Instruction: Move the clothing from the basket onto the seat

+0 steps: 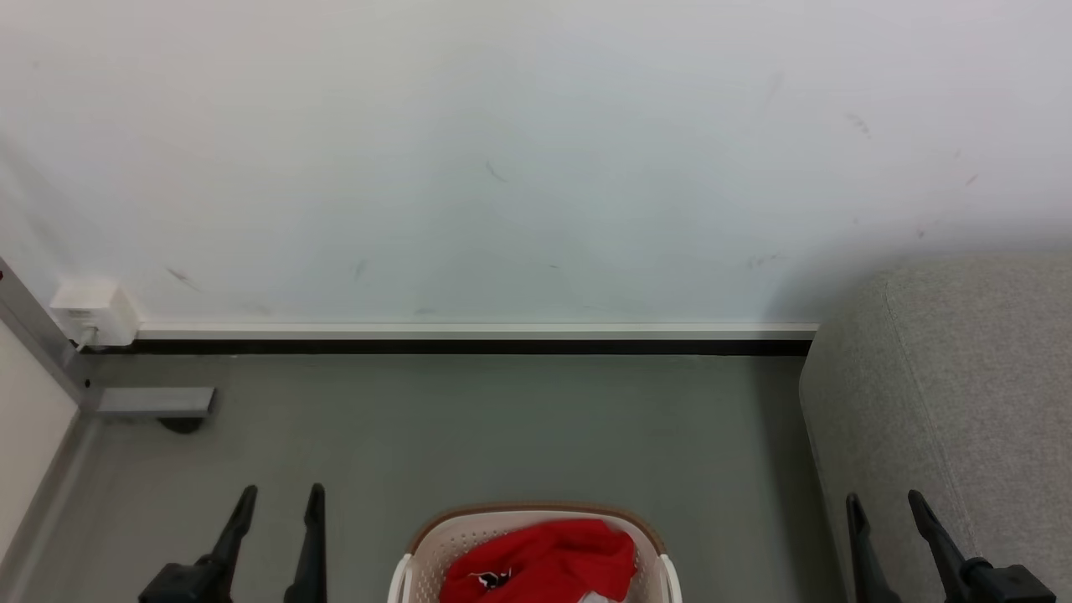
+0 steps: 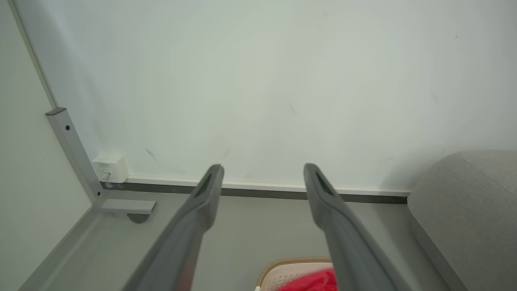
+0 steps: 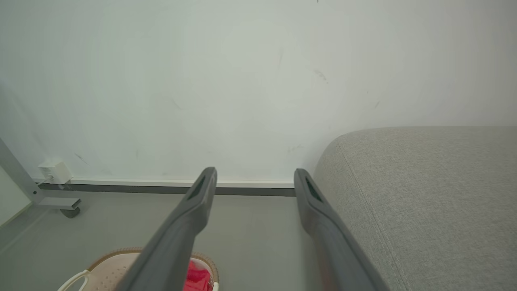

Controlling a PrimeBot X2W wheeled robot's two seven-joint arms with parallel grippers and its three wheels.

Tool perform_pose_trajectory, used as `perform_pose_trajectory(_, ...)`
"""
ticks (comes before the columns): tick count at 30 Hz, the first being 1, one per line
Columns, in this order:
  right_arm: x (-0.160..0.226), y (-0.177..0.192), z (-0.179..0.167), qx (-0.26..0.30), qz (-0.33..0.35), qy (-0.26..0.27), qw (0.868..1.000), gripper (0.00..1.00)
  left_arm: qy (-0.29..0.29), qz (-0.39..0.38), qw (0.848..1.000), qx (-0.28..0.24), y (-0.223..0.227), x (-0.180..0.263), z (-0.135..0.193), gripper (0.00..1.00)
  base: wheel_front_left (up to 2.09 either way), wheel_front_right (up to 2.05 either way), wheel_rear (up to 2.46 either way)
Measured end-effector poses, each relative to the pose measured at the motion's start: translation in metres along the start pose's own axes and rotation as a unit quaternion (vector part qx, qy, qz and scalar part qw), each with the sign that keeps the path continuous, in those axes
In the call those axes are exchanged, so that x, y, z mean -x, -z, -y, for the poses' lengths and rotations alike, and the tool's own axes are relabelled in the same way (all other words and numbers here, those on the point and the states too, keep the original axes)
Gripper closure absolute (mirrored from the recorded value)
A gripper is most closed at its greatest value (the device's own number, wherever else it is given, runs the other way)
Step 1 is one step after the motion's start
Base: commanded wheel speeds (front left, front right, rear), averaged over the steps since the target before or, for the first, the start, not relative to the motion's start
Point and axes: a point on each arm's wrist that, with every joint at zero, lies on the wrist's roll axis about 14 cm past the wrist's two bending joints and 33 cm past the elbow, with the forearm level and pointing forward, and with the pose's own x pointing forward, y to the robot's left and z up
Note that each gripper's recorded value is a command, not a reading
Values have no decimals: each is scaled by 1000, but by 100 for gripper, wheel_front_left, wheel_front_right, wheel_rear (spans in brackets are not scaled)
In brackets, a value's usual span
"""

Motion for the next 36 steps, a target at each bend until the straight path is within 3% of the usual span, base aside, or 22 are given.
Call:
perform_pose_trajectory(13, 2, 6, 0, 28, -6, -5, 1000, 0, 43, -1, 999, -27, 3, 5, 8, 0, 0, 0, 0)
perform_pose_trajectory(36, 4, 9, 3, 27, -11, 1, 1000, 0, 34, -7, 999, -28, 6, 6, 0, 0, 0, 0, 0)
